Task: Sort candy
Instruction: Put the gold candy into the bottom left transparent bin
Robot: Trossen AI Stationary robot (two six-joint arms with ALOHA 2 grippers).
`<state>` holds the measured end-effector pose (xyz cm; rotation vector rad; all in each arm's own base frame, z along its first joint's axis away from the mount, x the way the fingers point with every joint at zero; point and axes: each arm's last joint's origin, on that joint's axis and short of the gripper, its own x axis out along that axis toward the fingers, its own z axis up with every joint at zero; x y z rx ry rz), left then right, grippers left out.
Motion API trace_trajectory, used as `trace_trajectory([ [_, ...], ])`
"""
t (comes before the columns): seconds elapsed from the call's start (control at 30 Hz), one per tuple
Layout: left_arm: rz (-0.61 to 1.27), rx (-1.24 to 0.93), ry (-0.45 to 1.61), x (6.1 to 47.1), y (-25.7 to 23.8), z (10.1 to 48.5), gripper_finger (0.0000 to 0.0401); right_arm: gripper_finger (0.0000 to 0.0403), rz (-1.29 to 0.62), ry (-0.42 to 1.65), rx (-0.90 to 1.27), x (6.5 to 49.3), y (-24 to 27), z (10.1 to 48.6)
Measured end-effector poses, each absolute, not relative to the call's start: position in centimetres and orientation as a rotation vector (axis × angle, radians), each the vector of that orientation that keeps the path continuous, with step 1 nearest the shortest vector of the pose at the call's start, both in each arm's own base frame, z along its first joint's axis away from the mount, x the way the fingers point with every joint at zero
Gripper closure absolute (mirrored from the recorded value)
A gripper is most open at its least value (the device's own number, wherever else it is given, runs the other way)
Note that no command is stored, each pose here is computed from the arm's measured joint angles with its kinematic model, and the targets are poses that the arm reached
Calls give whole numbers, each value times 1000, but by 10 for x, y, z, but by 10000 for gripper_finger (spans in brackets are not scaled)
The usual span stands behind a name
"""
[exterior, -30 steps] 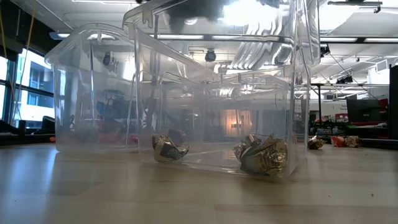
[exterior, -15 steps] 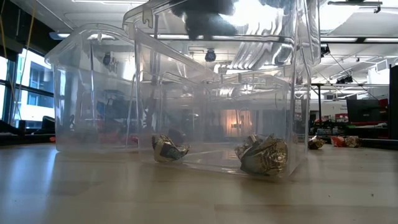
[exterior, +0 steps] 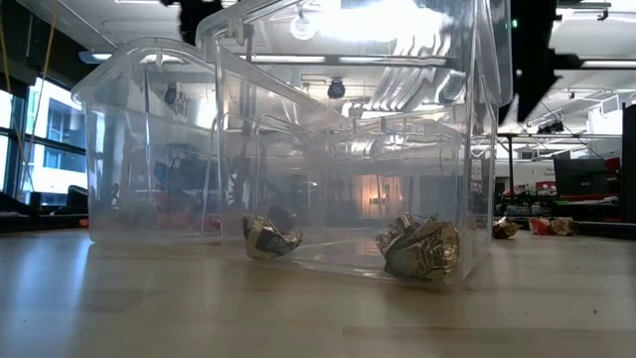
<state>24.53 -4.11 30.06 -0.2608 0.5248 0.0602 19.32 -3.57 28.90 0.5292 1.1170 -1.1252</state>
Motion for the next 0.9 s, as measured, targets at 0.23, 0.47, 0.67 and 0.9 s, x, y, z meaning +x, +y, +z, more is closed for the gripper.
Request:
trace_trajectory([
  [0.23, 118, -364, 458, 213, -52, 295, 185, 166, -817, 1233, 581, 177, -62, 246],
  [0.47, 147, -361, 415, 206, -64, 299, 185, 167, -624, 1318, 442, 170, -73, 193],
  [0.67, 146, -411, 412, 205, -68, 299, 185, 167, -592, 1267, 435, 175, -85, 178],
  [0.9, 174, -468, 362, 206, -69, 302, 185, 167, -640, 1215, 587, 176, -88, 178],
])
